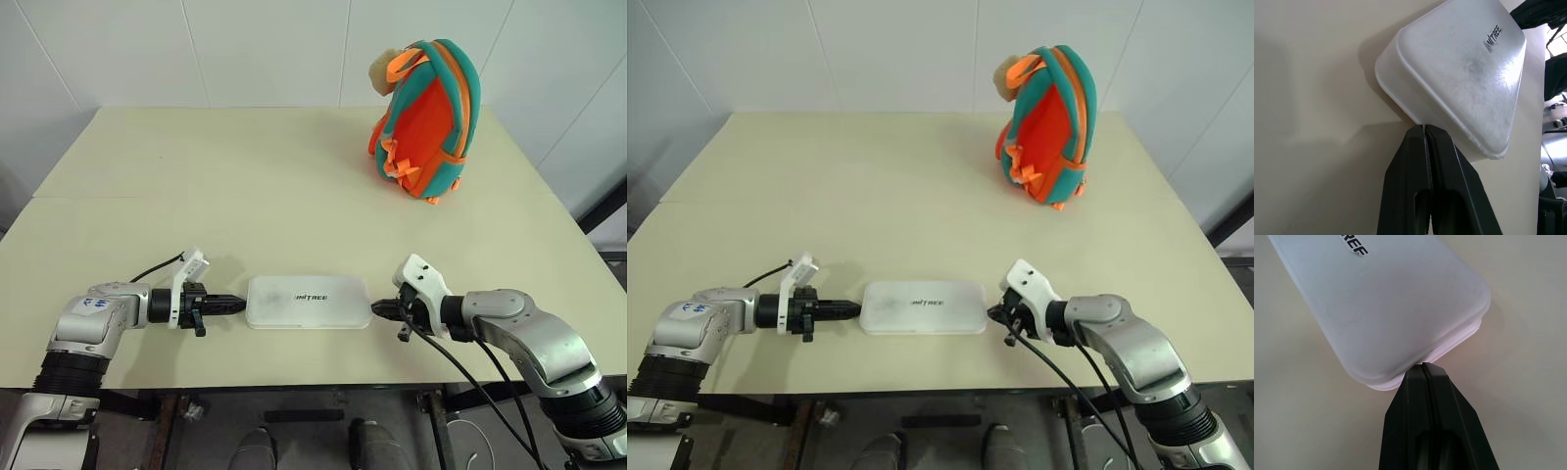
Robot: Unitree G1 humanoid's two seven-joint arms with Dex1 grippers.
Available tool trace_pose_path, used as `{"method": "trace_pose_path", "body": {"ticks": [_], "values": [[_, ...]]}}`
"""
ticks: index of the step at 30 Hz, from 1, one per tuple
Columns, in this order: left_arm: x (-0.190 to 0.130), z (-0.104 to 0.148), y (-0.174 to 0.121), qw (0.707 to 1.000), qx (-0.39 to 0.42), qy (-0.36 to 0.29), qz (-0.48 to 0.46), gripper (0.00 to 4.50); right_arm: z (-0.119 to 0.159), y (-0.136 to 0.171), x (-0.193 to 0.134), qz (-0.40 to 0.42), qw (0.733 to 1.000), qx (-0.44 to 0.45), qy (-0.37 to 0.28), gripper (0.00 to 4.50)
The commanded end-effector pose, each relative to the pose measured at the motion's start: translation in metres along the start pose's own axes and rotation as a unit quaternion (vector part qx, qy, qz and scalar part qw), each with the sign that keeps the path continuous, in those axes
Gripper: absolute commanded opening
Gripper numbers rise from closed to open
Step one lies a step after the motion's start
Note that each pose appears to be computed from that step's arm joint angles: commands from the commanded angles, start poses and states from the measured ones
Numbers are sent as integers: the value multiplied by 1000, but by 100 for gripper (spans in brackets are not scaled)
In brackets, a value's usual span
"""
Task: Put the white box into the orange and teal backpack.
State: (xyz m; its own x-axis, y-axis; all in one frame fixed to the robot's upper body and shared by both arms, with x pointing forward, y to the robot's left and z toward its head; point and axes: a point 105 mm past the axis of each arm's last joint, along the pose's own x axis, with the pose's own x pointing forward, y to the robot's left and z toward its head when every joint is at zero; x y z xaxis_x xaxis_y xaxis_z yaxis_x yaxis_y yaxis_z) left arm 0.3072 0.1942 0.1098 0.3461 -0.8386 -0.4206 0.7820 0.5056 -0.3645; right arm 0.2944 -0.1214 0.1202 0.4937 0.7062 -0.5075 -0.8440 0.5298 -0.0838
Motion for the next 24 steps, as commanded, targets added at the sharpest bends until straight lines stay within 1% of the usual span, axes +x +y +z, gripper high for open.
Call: {"method": "trace_pose_path", "body": {"ticks": [1,6,9,12,15,17,21,23,24], "values": [[-4,3,-7,1000,4,13,-5,7,11,-1,-10,-3,1000,-22,-21,0],[-14,8,-4,1000,-13,10,17,7,7,-16,-22,-33,999,-32,-15,0],[-18,14,-1,1000,-14,-5,27,7,12,-24,-28,-50,998,-40,-22,0],[-20,25,-1,999,-15,-26,35,61,17,-29,-32,-59,997,-49,-27,53],[-21,43,-6,996,-39,-73,18,152,17,-35,-34,-72,996,-54,-27,153],[-23,49,-9,994,-61,-93,4,220,16,-37,-33,-75,995,-56,-27,225],[-27,53,-20,985,-129,-107,-45,351,16,-38,-32,-81,995,-57,-31,365],[-28,52,-23,980,-158,-104,-62,409,16,-38,-30,-82,995,-56,-32,427],[-28,51,-25,977,-174,-100,-68,444,15,-37,-30,-82,995,-56,-32,450]]}}
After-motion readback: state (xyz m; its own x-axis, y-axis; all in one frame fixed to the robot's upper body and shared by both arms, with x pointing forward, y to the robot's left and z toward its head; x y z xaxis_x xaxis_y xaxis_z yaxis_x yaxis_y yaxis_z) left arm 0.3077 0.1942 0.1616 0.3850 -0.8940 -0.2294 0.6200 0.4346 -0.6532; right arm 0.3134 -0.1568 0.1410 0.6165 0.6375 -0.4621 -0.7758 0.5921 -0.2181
